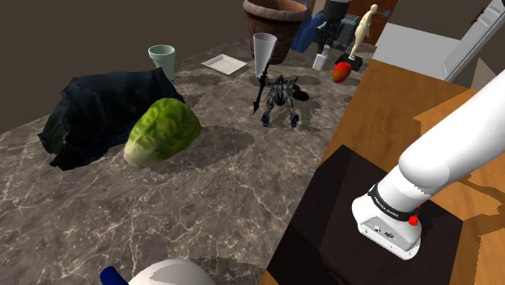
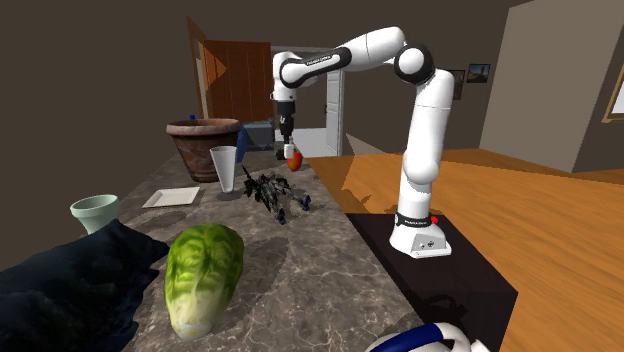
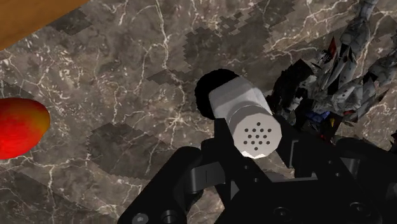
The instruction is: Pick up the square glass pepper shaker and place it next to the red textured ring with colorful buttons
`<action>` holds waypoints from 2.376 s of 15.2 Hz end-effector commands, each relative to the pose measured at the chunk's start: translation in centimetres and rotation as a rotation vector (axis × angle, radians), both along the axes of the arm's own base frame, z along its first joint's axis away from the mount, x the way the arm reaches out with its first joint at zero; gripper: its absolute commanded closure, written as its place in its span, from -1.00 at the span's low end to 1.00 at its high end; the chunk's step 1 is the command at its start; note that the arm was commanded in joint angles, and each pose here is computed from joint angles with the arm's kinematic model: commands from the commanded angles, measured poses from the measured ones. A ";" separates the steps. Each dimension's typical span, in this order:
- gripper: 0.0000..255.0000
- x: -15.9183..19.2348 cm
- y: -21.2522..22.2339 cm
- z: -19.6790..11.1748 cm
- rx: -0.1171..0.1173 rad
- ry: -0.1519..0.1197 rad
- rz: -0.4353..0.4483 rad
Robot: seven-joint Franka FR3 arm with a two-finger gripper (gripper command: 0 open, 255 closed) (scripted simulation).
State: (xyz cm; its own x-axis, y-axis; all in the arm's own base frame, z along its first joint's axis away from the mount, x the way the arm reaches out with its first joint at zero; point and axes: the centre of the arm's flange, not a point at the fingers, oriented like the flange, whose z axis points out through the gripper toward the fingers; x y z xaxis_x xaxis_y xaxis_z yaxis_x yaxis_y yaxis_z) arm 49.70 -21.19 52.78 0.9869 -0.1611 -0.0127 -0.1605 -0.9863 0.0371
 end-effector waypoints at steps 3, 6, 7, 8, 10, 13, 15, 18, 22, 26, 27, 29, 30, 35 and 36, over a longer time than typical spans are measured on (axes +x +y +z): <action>1.00 -0.1 -5.7 0.1 -0.001 0.000 0.001; 1.00 -0.1 -9.7 0.1 -0.001 0.000 0.001; 1.00 -0.2 -11.0 0.1 -0.001 0.000 0.001; 1.00 -0.2 -12.9 0.1 -0.001 0.000 0.001; 1.00 -0.2 -12.9 -1.0 -0.001 0.000 0.001; 1.00 -0.2 -12.9 -2.5 -0.001 0.000 0.001; 1.00 -0.2 -12.9 -3.6 -0.001 0.000 0.001; 1.00 -0.2 -12.9 -5.2 -0.001 0.000 0.001; 1.00 -0.2 -12.9 -7.3 -0.001 0.000 0.001; 1.00 -0.2 -12.9 -9.4 -0.001 0.000 0.001; 1.00 -0.2 -12.9 -9.9 -0.001 0.000 0.001; 1.00 -0.2 -12.9 -11.0 -0.001 0.000 0.001; 1.00 -0.2 -12.9 -11.5 -0.001 0.000 0.001; 1.00 -0.2 -12.9 -14.2 -0.001 0.000 0.001; 1.00 -0.2 -12.9 -14.7 -0.001 0.000 0.001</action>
